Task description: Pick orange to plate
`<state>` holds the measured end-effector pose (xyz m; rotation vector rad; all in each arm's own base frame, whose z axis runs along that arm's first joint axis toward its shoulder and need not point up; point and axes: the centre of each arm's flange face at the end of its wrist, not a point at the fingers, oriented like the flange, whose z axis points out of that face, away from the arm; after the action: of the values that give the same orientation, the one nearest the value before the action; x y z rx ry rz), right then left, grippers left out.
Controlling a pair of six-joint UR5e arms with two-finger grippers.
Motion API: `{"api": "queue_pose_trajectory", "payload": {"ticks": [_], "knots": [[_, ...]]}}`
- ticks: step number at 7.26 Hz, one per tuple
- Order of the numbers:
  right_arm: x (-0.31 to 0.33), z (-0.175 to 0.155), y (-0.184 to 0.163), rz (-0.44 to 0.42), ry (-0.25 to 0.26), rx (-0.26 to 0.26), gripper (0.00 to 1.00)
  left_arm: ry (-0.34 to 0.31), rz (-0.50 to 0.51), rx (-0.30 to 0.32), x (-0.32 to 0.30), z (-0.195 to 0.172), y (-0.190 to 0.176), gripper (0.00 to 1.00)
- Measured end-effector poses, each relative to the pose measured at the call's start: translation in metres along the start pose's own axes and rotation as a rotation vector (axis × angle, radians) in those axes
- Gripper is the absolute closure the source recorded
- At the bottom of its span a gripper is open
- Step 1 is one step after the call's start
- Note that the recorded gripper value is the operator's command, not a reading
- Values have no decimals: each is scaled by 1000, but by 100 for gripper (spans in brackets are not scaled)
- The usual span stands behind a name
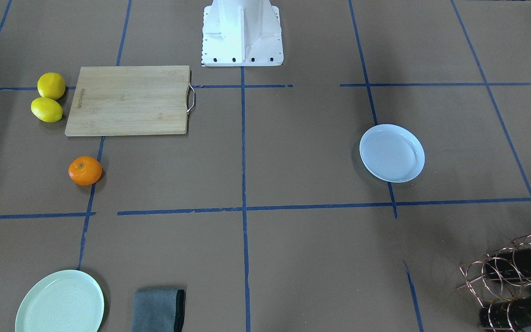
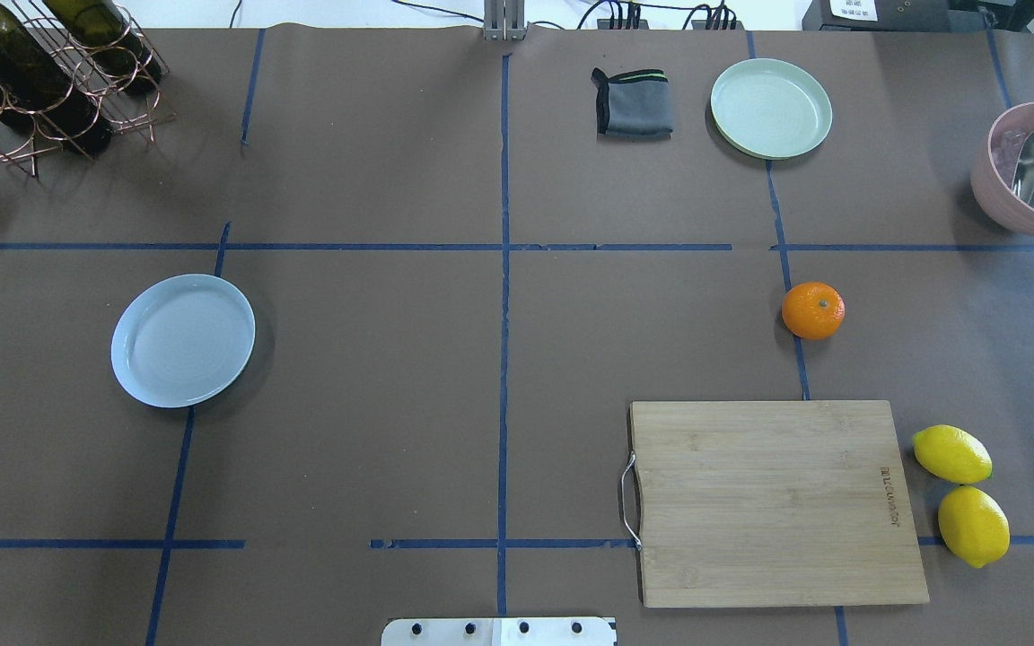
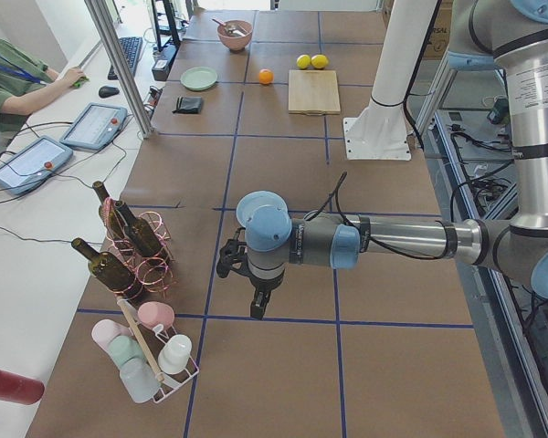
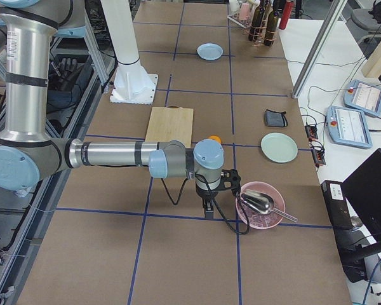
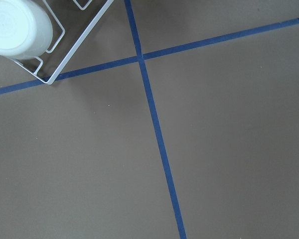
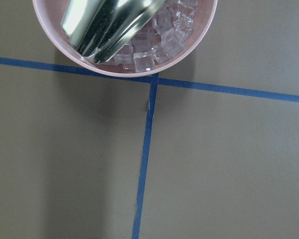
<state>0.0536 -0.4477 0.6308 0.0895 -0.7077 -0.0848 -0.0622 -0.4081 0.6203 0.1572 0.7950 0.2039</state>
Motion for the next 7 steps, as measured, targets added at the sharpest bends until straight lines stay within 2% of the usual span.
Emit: {"api": "queue_pose_trajectory", "payload": {"ticks": [3,4,5,6,7], "knots": [[-16,-9,-21,-30,-13,22,0,-2,10,10,2,-3,-3,0],[-23,-9,-30,-42,-35,24,0,-31,22,19,2,-6,-9,0],[-28,-10,-34,-52,-51,31,0,-96,57,44,3,-16,-27,0],[-30,-10,-36,-60,-58,38,0,-155,109,92,10,-30,-55,0],[-30,-10,-35,-64,-60,42,0,-187,171,162,18,-44,-79,0]]}}
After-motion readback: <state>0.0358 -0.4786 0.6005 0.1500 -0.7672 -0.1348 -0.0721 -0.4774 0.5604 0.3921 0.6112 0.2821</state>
